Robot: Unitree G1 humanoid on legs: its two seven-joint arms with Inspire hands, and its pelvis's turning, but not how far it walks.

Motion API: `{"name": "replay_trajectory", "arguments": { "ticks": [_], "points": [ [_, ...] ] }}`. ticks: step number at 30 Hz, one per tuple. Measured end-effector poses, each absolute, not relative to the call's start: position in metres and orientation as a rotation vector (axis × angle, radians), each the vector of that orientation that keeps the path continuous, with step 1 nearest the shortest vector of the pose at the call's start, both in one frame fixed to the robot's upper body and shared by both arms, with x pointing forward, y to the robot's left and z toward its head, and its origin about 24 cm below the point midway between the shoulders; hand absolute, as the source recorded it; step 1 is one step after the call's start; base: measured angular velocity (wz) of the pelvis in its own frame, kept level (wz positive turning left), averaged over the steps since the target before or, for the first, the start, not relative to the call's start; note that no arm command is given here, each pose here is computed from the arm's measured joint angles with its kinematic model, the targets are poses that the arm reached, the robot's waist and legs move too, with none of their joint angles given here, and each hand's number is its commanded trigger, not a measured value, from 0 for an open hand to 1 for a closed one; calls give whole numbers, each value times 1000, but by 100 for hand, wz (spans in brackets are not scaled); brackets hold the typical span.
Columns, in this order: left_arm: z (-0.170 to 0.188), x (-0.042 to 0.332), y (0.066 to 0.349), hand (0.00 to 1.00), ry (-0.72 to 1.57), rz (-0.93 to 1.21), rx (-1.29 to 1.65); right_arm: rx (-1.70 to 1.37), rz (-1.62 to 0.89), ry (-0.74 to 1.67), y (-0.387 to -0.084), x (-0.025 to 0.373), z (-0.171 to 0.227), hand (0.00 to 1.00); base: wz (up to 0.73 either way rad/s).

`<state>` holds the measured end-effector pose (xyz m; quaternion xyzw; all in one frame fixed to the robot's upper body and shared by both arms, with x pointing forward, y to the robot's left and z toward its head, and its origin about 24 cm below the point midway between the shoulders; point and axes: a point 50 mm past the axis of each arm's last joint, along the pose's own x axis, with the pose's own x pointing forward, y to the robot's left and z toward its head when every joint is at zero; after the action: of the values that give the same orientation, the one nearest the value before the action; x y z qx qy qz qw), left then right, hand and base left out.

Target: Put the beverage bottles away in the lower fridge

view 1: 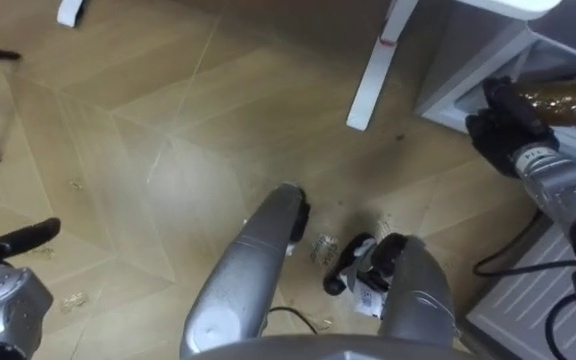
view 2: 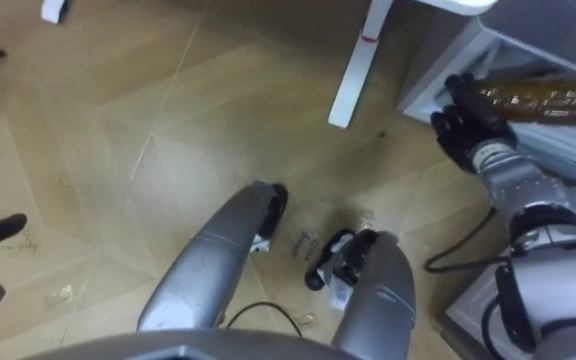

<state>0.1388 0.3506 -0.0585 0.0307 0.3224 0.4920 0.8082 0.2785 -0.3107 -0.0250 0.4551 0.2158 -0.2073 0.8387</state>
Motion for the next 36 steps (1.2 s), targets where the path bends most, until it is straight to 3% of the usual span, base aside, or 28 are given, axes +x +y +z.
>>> {"name": "replay_trajectory", "arguments": {
  "ticks": [3,4,5,36],
  "points": [
    [-59,138,351,0,688,1053,66,955,-436,428,-315,284,-17,100,0],
    [-58,139,351,0,685,1053,66,958,-435,421,-315,285,-15,63,0],
    [-58,139,351,0,677,1053,67,970,-434,405,-316,288,-12,0,0],
    [-49,140,348,0,596,1051,174,978,-449,398,-324,293,1,0,2]
  ]
}}
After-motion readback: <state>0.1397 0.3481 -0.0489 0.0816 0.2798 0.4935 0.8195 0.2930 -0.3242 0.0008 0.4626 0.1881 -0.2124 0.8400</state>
